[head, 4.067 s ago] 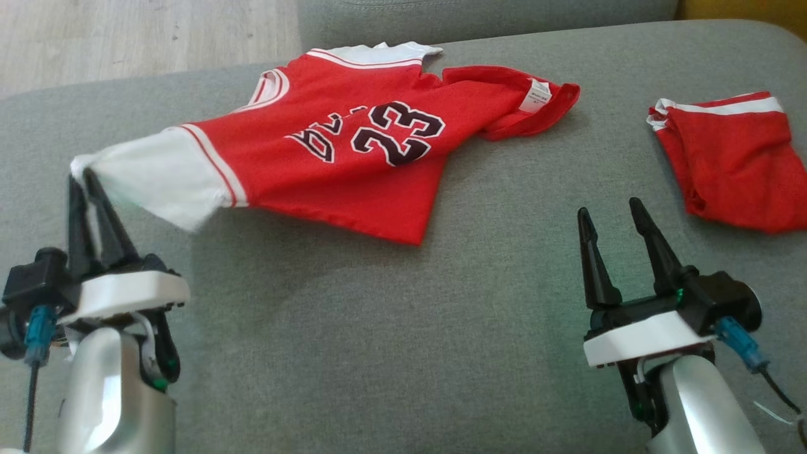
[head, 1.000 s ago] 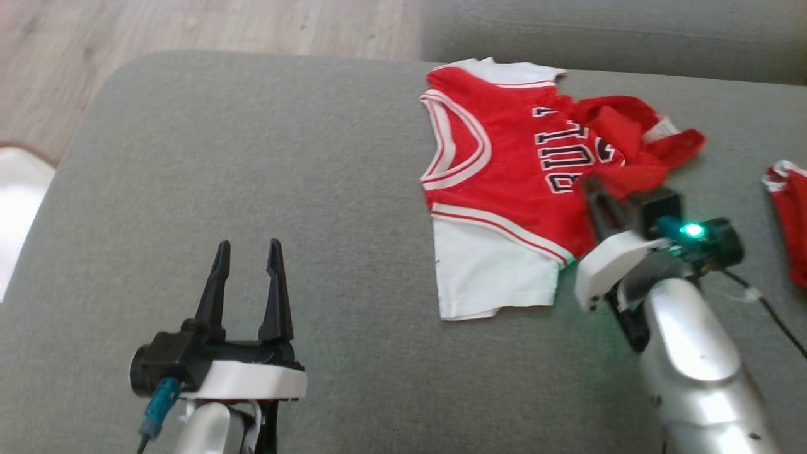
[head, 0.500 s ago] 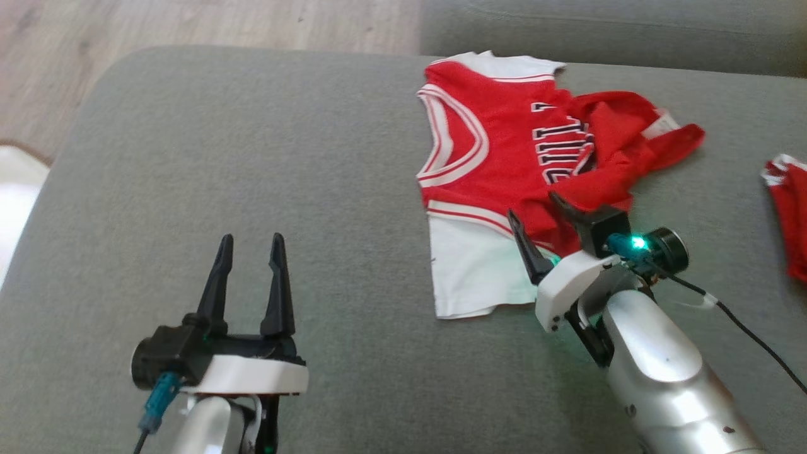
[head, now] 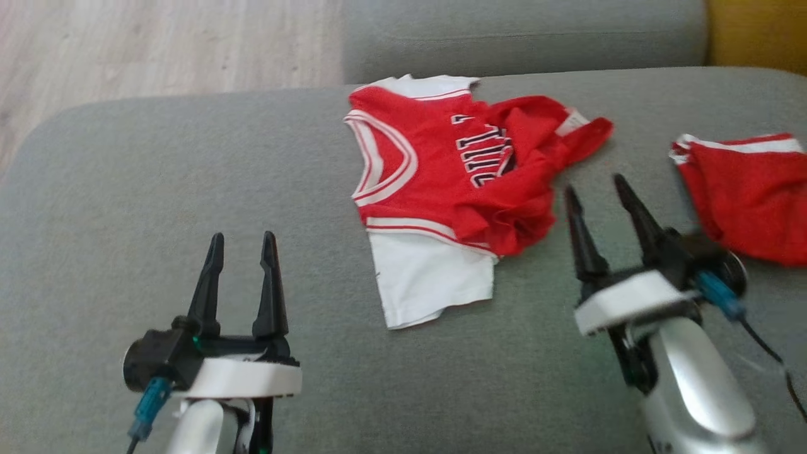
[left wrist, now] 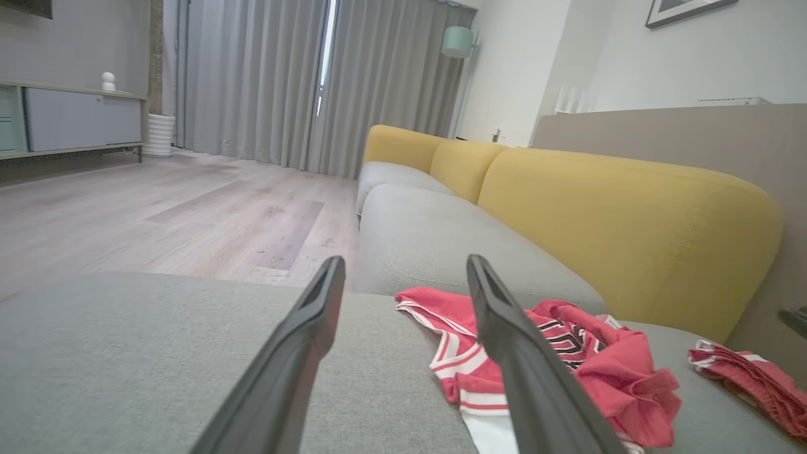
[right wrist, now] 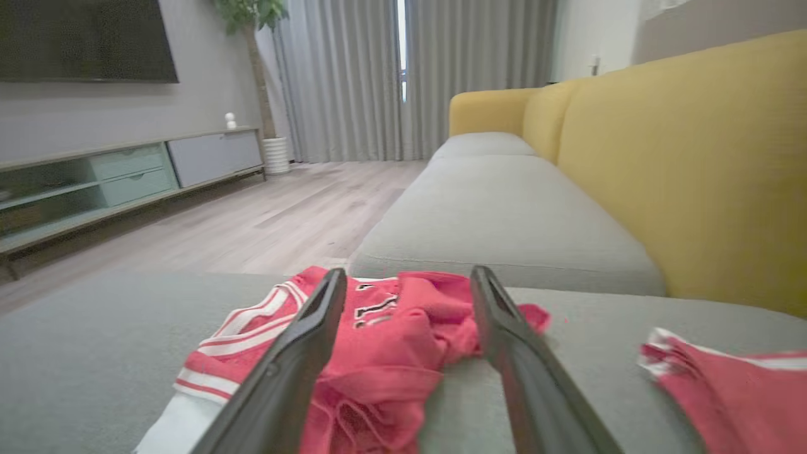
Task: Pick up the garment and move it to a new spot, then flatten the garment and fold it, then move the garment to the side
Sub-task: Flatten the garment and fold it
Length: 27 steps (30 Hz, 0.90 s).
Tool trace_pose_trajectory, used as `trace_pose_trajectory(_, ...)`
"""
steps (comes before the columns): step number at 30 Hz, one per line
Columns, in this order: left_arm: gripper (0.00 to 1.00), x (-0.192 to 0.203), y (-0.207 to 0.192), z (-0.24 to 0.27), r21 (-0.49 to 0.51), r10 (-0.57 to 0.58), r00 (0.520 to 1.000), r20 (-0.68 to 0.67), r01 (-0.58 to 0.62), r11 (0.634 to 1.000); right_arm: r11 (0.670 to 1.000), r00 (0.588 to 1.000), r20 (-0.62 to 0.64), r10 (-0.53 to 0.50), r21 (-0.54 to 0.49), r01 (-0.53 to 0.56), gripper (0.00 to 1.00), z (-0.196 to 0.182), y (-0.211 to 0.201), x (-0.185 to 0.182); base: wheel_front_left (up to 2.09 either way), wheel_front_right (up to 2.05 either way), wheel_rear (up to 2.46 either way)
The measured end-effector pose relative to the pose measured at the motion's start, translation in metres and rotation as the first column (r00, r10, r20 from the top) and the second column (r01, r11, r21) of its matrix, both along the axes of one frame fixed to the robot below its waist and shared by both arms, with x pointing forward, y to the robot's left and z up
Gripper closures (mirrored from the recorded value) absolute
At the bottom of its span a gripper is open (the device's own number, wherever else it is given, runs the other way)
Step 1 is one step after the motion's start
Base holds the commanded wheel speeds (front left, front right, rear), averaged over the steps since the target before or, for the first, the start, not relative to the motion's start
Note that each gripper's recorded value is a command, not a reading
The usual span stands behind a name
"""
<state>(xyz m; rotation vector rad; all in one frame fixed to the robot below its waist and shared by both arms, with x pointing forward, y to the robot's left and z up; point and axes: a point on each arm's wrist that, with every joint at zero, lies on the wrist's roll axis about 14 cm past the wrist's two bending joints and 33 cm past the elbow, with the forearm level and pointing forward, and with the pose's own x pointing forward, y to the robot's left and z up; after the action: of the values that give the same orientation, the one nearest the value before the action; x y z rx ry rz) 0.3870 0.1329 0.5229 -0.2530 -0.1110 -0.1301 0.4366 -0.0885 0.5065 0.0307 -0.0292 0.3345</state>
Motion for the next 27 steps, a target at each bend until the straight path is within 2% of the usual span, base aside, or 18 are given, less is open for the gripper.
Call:
trace_pose_trajectory(5, 0.00, -0.001, -0.018, -0.002, -0.006, -0.056, 0.998, -0.004, 0.056, 0.998, 0.990, 0.990, -0.011, -0.138, 0.030, 0.138, 0.00, -0.008, -0.047, -0.028, 0.00, 0.00, 0.00)
trace_pose_trajectory(10, 0.00, 0.001, -0.034, -0.003, -0.008, -0.105, 0.994, -0.007, 0.105, 0.994, 0.975, 0.975, -0.052, -0.218, 0.038, 0.220, 0.00, -0.024, -0.074, -0.054, 0.00, 0.00, 0.00)
trace_pose_trajectory(27, 0.00, 0.000, -0.052, -0.021, -0.007, -0.158, 0.986, -0.058, 0.158, 0.987, 0.970, 0.971, -0.051, -0.233, 0.065, 0.236, 0.00, -0.022, -0.077, -0.052, 0.00, 0.00, 0.00)
